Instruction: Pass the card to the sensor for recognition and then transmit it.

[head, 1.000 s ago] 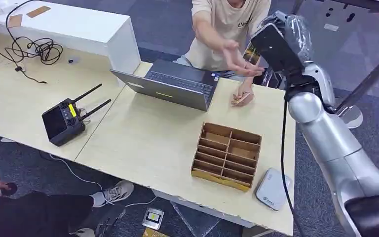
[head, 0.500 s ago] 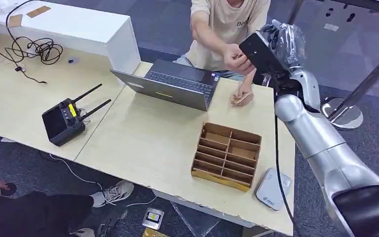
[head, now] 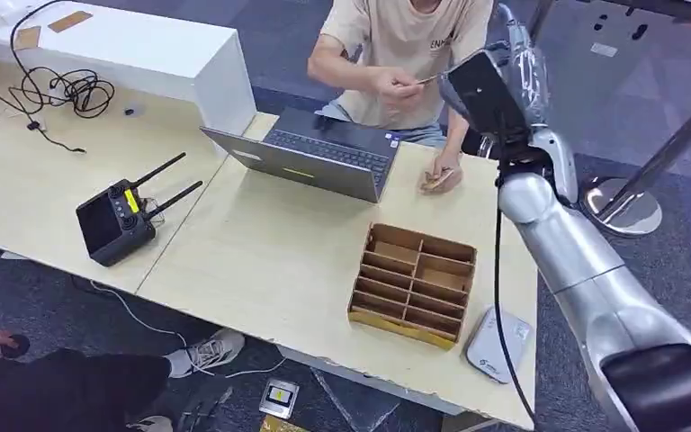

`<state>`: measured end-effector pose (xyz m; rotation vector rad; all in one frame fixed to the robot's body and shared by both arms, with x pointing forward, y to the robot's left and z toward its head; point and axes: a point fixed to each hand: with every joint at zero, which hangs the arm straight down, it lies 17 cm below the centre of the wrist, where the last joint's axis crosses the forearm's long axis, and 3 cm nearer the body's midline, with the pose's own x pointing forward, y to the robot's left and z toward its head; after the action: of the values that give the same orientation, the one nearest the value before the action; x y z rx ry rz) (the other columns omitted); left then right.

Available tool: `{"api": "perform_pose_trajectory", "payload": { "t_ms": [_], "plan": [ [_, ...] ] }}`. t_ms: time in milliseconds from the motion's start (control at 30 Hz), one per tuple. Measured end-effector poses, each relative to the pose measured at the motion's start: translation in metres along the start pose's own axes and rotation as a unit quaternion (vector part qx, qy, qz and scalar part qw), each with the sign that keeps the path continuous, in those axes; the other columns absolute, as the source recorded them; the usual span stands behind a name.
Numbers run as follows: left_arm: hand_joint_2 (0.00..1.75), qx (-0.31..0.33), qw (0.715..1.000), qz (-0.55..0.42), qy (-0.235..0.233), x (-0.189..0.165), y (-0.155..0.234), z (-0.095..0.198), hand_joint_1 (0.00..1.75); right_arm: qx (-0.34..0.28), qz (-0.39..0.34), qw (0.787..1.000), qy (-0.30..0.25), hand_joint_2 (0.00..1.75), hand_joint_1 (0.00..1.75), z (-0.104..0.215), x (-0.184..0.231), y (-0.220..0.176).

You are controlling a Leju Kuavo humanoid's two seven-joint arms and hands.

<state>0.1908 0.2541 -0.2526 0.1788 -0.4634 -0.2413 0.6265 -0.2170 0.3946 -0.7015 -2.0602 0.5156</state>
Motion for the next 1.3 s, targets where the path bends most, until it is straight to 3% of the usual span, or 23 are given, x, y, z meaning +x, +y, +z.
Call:
{"api": "perform_pose_trajectory", "payload": {
  "t_ms": [167, 367, 933, 1300],
  "plan": [
    [1.75, 0.004, 1.0, 0.004, 0.003, -0.007, 0.001, 0.001, 0.0, -0.011, -0.051, 0.998, -0.018, 0.0, 0.0, 0.008, 0.023, -0.012],
    [1.75, 0.007, 1.0, 0.008, 0.005, -0.015, 0.003, 0.002, 0.0, -0.011, -0.063, 0.997, -0.047, 0.0, 0.0, 0.035, 0.041, -0.022],
    [1.75, 0.028, 0.999, 0.025, 0.016, -0.04, 0.017, 0.005, 0.0, 0.029, -0.224, 0.973, -0.05, 0.0, 0.0, 0.176, 0.052, 0.006],
    [1.75, 0.032, 0.999, 0.029, 0.025, -0.05, 0.019, 0.006, 0.0, 0.038, -0.249, 0.966, -0.055, 0.0, 0.0, 0.201, 0.063, 0.007]
  ]
}}
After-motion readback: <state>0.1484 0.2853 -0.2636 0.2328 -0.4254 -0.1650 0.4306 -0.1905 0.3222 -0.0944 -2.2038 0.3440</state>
